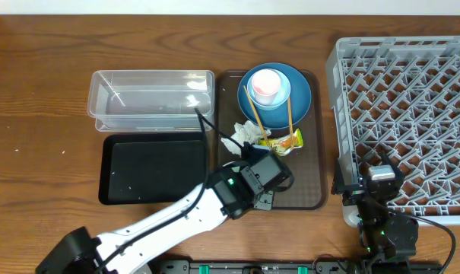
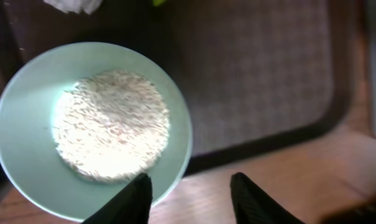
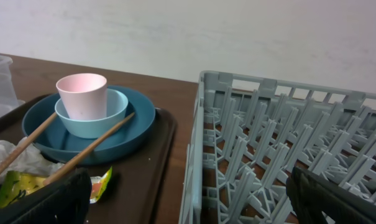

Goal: Sort waste into correct bins and load items into the dishwasher rack
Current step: 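Move the left gripper over the pale green rice bowl, then lower the left gripper and grasp the rim of the rice bowl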

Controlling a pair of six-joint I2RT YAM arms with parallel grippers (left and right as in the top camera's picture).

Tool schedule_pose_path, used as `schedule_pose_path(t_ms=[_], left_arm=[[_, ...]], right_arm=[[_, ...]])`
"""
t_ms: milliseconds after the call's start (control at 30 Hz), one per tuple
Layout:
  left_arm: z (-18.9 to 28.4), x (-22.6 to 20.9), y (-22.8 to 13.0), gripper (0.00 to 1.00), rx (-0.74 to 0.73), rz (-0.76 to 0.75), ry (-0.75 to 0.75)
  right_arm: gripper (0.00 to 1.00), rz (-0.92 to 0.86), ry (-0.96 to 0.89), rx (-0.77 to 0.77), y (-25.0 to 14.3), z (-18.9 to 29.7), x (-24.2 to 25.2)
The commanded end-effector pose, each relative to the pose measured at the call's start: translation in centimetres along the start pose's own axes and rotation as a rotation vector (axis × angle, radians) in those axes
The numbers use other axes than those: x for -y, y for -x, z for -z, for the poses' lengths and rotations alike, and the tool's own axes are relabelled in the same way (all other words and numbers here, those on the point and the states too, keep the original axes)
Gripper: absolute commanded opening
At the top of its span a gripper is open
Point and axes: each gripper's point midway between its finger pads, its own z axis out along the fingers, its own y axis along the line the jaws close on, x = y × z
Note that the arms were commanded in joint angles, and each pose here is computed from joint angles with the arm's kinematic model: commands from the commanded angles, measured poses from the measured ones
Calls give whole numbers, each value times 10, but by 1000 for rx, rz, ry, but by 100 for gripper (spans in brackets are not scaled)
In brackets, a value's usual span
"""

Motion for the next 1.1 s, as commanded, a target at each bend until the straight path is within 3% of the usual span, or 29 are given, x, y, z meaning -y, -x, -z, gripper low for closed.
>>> schedule_pose_path(t_ms=[0,133,1067], left_arm=[[-9,-10,7,42,43,14,70],[-15,-7,9,39,46,15,64],[-47,-6,7,39,19,9,95]], right_arm=[[99,-3,-3,-5,-1,0,0],[99,-3,-3,-5,-1,0,0],[99,-3,-3,-5,-1,0,0]])
